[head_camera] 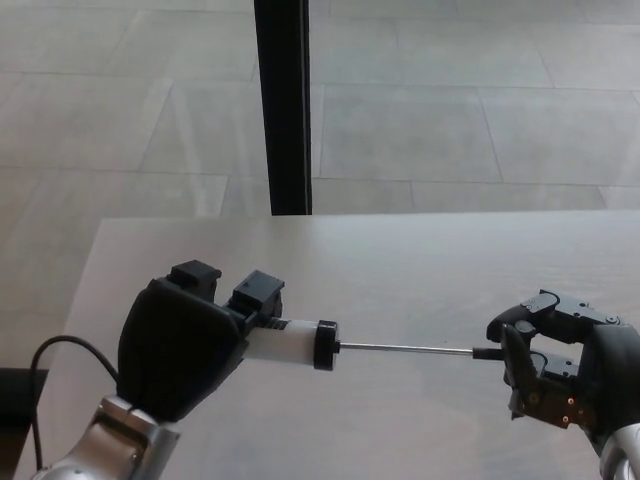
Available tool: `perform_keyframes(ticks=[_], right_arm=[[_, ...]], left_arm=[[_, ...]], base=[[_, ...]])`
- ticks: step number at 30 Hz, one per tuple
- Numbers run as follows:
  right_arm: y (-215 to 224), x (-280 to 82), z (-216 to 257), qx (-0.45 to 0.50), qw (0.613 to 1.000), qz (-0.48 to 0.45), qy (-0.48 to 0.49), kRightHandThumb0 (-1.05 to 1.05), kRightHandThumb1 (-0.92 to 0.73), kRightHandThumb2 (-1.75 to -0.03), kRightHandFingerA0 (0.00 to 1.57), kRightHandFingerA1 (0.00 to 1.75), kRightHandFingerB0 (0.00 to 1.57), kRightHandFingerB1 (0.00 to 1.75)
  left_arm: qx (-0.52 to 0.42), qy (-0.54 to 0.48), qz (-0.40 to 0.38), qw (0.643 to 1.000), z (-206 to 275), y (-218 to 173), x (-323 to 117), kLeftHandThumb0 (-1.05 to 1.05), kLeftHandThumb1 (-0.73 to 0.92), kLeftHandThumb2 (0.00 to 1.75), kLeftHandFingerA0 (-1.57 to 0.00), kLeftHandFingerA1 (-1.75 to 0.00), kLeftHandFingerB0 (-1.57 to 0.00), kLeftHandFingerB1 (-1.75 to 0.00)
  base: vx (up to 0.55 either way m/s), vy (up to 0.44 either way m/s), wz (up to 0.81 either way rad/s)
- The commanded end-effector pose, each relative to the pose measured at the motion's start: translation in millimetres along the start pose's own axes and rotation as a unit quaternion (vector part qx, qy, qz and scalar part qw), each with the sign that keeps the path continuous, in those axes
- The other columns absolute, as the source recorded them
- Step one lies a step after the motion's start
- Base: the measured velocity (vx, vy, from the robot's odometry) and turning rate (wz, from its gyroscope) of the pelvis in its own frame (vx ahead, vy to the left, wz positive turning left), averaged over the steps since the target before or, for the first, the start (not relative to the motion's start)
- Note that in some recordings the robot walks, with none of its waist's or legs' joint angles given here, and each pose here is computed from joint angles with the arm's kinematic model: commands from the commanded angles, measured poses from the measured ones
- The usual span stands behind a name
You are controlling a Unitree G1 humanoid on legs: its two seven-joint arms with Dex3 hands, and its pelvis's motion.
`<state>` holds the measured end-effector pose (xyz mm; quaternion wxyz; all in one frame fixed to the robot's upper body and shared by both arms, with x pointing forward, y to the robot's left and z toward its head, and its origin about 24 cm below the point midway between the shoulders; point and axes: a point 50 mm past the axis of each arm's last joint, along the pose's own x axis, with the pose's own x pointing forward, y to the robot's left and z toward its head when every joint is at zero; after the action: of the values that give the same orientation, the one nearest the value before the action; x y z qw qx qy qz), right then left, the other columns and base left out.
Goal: The robot uses its left hand to lift the air pump kept on the middle of the desk and use the right hand to pull out the handle
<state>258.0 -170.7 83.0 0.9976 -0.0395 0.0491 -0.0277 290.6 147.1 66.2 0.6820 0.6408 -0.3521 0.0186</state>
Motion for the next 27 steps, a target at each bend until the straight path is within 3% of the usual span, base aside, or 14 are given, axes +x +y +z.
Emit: perform_keyframes(ticks=[1, 4, 5, 6, 7, 8, 9, 10, 12, 15, 16, 19, 23, 27], right_arm=[[-9, -2, -1, -0.006, 1.0, -0.019, -0.004, -0.16, -0.46, -1.16, 1.04, 1.75, 0.89, 1.28], [-8, -2, -2, -0.007, 1.0, -0.014, -0.005, -0.24, -0.48, -1.13, 1.3, 1.41, 0.94, 1.12], [-8, -2, -2, -0.008, 1.0, -0.012, -0.005, -0.24, -0.47, -1.14, 1.29, 1.39, 0.94, 1.1], [-7, -2, -2, -0.008, 1.0, -0.012, -0.005, -0.18, -0.47, -1.12, 1.0, 1.73, 0.9, 1.2], [-7, -3, -2, -0.005, 1.0, -0.008, -0.009, -0.18, -0.51, -1.04, 1.0, 1.64, 0.84, 0.98], [-6, -3, -4, -0.036, 0.999, 0.015, -0.011, -0.4, -0.67, -0.6, 0.91, 1.08, 0.43, 0.49], [-6, -3, -4, -0.04, 0.999, 0.018, -0.012, -0.4, -0.67, -0.6, 0.91, 1.08, 0.43, 0.49], [-6, -4, -5, -0.047, 0.998, 0.038, -0.016, -0.61, -0.48, -0.85, 0.31, 0.65, 0.03, 0.25], [-4, -5, -8, -0.082, 0.992, 0.1, -0.005, -0.98, -0.55, -0.84, 0.0, 0.01, 0.0, 0.0], [-4, -4, -8, -0.095, 0.988, 0.123, 0.001, -1.05, -0.61, -0.9, 0.0, 0.22, 0.0, 0.01], [-5, -5, -9, -0.093, 0.987, 0.128, 0.006, -0.97, -0.55, -0.72, 0.0, 0.0, 0.0, 0.0], [-5, -5, -10, -0.096, 0.987, 0.128, 0.005, -1.01, -0.65, -0.61, 0.0, 0.0, 0.0, 0.0], [-8, -5, -10, -0.107, 0.987, 0.116, -0.006, -1.05, -0.78, -0.65, 0.0, 0.0, 0.0, 0.0], [-10, -2, -7, -0.095, 0.992, 0.088, -0.016, -1.03, -0.78, -0.87, 0.0, 0.0, 0.0, 0.0]], left_arm=[[0.009, 0.016, -0.024, 1.0, -14, -1, -14, -0.26, 0.42, 1.11, -0.92, -1.75, -0.72, -1.45], [0.008, 0.016, -0.026, 0.999, -12, -2, -15, -0.29, 0.46, 1.11, -0.92, -1.75, -0.75, -1.34], [0.01, 0.016, -0.031, 0.999, -11, -2, -14, -0.36, 0.49, 1.12, -1.16, -1.33, -0.84, -1.1], [0.011, 0.015, -0.029, 0.999, -11, -2, -14, -0.29, 0.51, 1.1, -0.94, -1.75, -0.73, -1.31], [0.005, 0.015, -0.03, 0.999, -9, -2, -14, -0.3, 0.48, 1.08, -0.91, -1.75, -0.73, -1.33], [0.0, 0.015, -0.03, 0.999, -7, -3, -13, -0.29, 0.47, 1.06, -0.9, -1.75, -0.73, -1.35], [-0.001, 0.015, -0.03, 0.999, -7, -3, -13, -0.29, 0.47, 1.06, -0.9, -1.75, -0.73, -1.35], [-0.004, 0.017, -0.03, 0.999, -5, -3, -13, -0.29, 0.47, 1.06, -0.89, -1.75, -0.73, -1.36], [-0.018, 0.038, -0.054, 0.998, 2, -7, -12, -0.31, 0.54, 1.03, -0.87, -1.75, -0.69, -1.42], [-0.025, 0.075, -0.098, 0.992, 9, -10, -11, -0.35, 0.59, 1.01, -0.85, -1.75, -0.68, -1.42], [-0.037, 0.112, -0.137, 0.984, 12, -16, -12, -0.29, 0.6, 0.95, -0.85, -1.72, -0.78, -1.18], [-0.046, 0.152, -0.197, 0.968, 15, -23, -15, -0.28, 0.61, 1.03, -0.87, -1.75, -0.73, -1.26], [-0.052, 0.207, -0.275, 0.937, 19, -35, -20, -0.18, 0.57, 0.85, -1.0, -1.72, -0.75, -1.23], [-0.028, 0.225, -0.335, 0.914, 25, -47, -25, -0.32, 0.66, 0.76, -0.89, -1.58, -0.82, -0.91]], base=[[0.0, 0.0, 0.0], [0.0, 0.0, 0.0], [0.0, 0.0, 0.0], [0.0, 0.0, 0.0], [0.0, 0.0, 0.0], [0.0, 0.0, 0.0], [0.0, 0.0, 0.0], [0.0, 0.0, 0.0], [0.0, 0.0, 0.0], [0.0, 0.0, 0.0], [0.0, 0.0, 0.0], [0.0, 0.0, 0.0], [0.0, 0.0, 0.0], [0.0, 0.0, 0.0]])
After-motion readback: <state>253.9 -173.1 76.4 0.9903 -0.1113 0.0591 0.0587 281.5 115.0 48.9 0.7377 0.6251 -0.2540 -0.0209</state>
